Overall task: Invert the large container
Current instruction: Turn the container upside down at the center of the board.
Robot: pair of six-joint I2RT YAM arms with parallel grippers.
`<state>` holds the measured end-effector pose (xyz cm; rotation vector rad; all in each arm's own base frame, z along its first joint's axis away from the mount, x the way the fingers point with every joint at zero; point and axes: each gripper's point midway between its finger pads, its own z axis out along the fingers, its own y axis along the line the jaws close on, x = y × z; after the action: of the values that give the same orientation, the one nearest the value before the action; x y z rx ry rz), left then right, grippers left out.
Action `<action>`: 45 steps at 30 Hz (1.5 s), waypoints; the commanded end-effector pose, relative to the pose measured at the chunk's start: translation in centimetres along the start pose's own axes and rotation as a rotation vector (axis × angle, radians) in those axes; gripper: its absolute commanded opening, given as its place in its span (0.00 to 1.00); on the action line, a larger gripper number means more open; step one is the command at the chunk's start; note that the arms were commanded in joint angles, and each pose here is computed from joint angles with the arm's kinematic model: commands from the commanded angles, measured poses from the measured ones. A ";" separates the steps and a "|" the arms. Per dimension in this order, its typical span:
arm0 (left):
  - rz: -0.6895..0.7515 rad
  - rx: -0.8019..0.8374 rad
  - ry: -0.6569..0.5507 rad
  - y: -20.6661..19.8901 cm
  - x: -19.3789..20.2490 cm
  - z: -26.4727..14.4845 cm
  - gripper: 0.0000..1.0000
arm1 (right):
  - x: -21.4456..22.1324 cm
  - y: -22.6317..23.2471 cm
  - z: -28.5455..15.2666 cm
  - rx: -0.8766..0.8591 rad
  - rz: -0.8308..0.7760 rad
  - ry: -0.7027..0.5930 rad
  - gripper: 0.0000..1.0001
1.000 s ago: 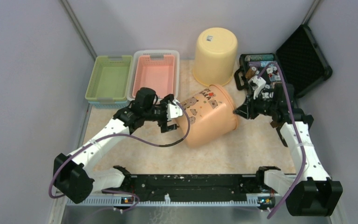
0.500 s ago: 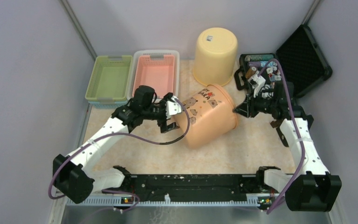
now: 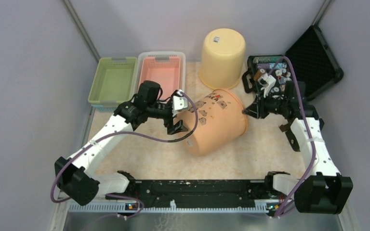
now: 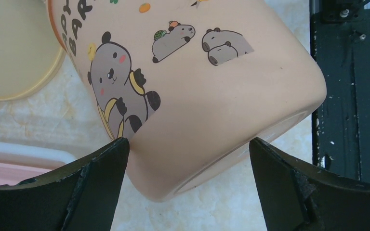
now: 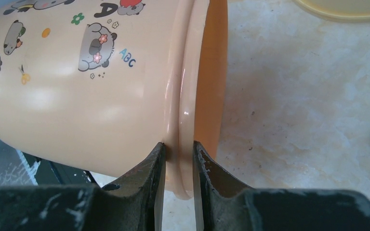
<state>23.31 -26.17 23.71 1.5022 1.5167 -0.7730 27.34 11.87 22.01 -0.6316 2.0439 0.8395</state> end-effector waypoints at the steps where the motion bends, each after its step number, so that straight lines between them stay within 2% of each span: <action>1: 0.063 0.071 -0.213 -0.1 -7.1 0.0 0.99 | 0.2 5.1 -0.3 -0.230 0.074 0.023 0.15; 24: -0.016 0.090 -0.262 0.8 -9.8 0.2 0.99 | 1.6 5.0 0.6 -0.281 0.131 0.046 0.10; 45: -0.067 -0.010 -0.219 3.3 -8.2 1.6 0.99 | 2.9 2.1 0.9 -0.238 0.221 0.034 0.08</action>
<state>23.29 -30.51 31.14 1.3628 1.3947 -1.0467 26.70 11.34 17.97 -0.5197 2.1687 1.0091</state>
